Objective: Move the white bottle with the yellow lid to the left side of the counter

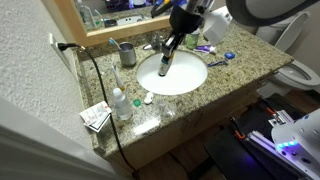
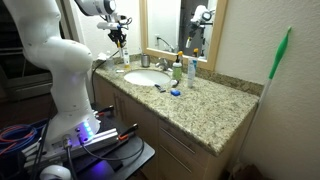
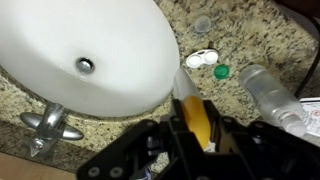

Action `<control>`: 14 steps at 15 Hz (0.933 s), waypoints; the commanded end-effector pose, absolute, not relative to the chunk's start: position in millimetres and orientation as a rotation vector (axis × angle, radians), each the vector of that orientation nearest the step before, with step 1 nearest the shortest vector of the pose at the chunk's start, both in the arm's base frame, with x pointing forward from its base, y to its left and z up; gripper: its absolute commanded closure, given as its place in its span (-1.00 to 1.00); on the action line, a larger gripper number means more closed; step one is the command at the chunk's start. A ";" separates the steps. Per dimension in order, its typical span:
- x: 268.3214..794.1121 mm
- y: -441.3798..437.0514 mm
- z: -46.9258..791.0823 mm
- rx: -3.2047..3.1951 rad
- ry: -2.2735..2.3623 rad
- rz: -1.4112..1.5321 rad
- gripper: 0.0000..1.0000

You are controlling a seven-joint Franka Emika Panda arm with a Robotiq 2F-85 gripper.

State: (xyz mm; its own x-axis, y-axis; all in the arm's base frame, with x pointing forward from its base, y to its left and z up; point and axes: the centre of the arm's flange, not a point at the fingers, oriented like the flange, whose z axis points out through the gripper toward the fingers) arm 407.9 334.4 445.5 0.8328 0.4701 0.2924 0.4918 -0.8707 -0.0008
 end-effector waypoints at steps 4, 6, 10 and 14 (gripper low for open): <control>451.1 360.8 418.2 -2.913 -0.676 -0.490 0.87; 440.3 352.5 421.2 -2.929 -0.697 -0.481 0.49; 444.6 354.0 421.2 -2.964 -0.731 -0.436 0.87; 445.2 353.1 419.2 -2.968 -0.807 -0.454 0.87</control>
